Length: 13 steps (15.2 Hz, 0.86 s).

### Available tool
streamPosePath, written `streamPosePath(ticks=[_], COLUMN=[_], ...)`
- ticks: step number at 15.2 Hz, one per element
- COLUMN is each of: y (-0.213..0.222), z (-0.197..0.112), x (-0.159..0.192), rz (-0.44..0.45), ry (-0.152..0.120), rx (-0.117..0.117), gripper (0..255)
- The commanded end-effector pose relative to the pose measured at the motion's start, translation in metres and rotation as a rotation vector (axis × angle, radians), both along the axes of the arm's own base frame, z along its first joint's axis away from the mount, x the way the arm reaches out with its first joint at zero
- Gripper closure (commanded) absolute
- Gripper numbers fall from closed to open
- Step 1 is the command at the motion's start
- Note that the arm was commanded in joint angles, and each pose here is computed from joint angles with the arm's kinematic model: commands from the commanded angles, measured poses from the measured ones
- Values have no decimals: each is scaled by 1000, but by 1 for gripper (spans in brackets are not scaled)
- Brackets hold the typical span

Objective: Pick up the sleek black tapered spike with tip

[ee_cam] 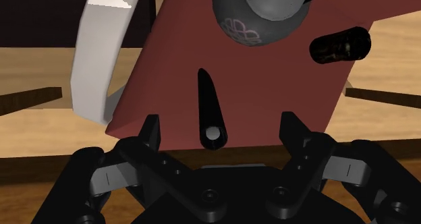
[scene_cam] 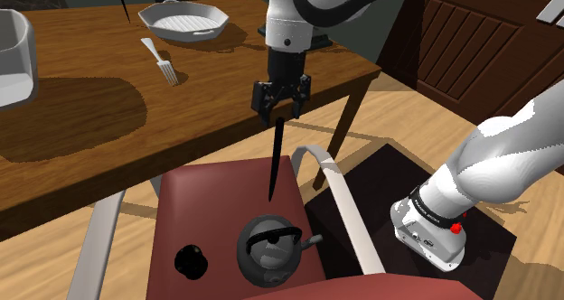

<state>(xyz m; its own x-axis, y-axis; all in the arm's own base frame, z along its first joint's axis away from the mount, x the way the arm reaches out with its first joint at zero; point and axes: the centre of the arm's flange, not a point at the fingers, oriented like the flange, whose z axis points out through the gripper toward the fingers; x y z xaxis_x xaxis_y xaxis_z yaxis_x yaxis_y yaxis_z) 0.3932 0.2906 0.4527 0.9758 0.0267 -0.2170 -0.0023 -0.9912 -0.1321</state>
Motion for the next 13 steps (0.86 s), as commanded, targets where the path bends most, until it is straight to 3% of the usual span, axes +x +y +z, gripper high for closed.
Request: streamPosePath(ticks=[1, 13], y=[-1, -1], z=[-2, 52], x=[3, 3], rz=[-3, -3], ry=[11, 11], rx=[0, 0], gripper=[255, 255])
